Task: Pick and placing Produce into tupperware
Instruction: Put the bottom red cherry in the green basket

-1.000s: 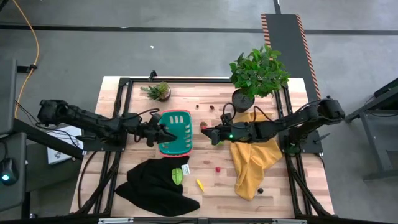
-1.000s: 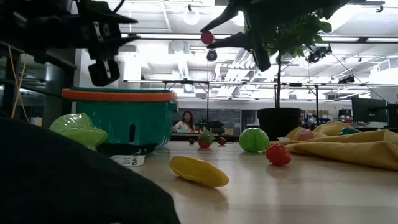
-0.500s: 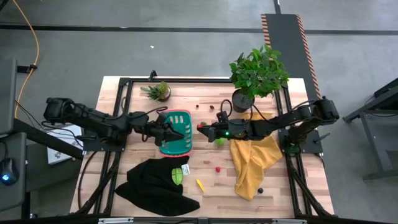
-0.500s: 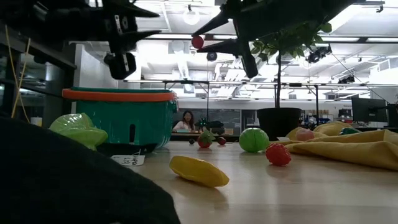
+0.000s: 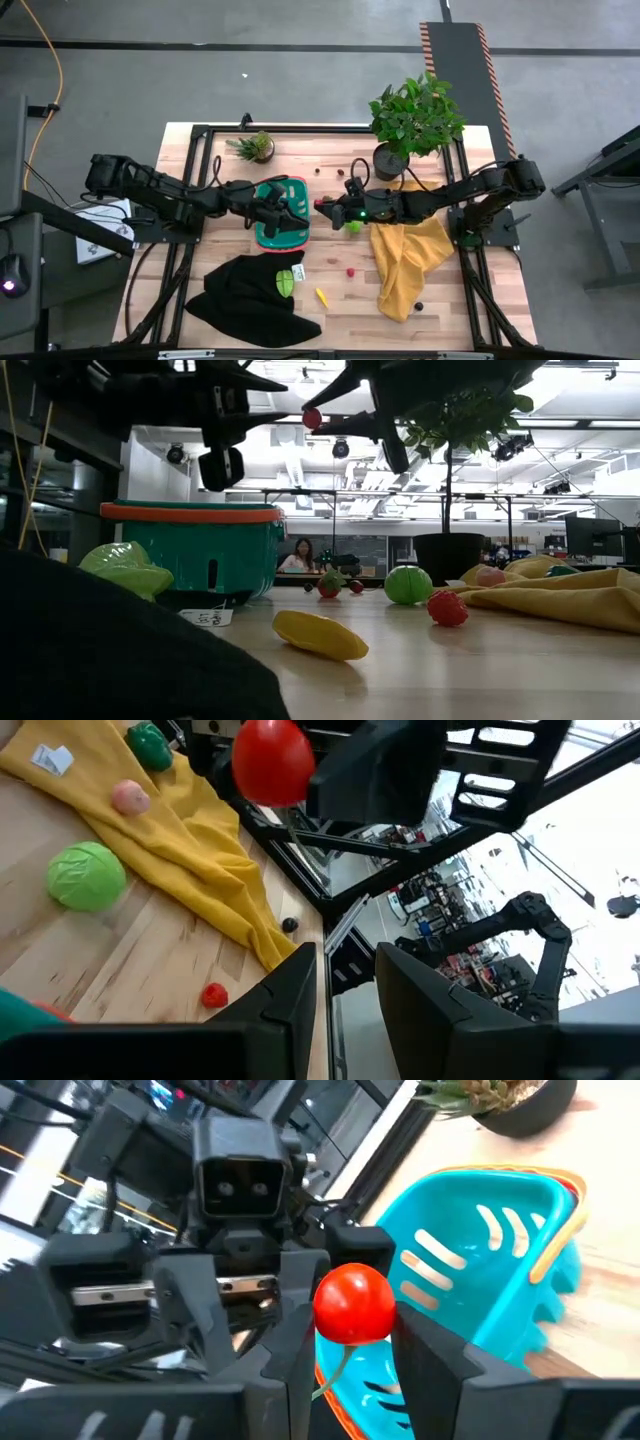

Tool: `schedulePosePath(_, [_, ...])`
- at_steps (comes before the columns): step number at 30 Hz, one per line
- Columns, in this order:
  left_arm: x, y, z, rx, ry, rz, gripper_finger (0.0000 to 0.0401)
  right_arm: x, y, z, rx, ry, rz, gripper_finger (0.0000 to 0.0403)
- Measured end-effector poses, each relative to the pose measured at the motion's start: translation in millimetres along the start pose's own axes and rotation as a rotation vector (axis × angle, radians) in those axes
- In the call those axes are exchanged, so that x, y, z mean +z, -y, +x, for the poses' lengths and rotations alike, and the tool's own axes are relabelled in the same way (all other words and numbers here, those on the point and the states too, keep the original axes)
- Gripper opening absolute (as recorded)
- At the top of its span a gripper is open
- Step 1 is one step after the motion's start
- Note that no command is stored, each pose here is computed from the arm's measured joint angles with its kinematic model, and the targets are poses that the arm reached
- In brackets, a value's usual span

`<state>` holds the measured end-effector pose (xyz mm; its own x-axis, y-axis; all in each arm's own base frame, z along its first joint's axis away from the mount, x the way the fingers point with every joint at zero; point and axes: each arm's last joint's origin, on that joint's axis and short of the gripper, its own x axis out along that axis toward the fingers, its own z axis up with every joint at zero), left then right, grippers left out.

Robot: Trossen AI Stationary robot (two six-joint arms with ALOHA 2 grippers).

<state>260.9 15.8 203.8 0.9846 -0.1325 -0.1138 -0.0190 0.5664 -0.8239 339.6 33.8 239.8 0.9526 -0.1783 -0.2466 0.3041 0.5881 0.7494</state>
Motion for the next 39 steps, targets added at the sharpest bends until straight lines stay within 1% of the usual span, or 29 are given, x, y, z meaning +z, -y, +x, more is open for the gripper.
schedulePosePath(3, [0.9, 0.2, 0.8, 0.016, 0.008, -0.024, 0.0095, -1.0, 1.0, 0.1, -0.016, -0.014, -0.009, 0.0103])
schedulePosePath(17, [2.1, -2.9, 0.6, 0.082, 0.079, -0.112, 0.0095, -1.4, 0.6, 0.1, -0.008, -0.03, -0.019, 0.0103])
schedulePosePath(28, [2.6, -2.9, 0.5, 0.086, 0.096, -0.157, 0.0095, -1.3, 0.6, 0.1, -0.008, -0.03, -0.037, 0.0103])
schedulePosePath(39, [0.9, -1.3, 1.2, 0.086, 0.098, -0.158, 0.0095, -1.3, 0.6, 0.0, -0.008, -0.03, -0.053, 0.0103])
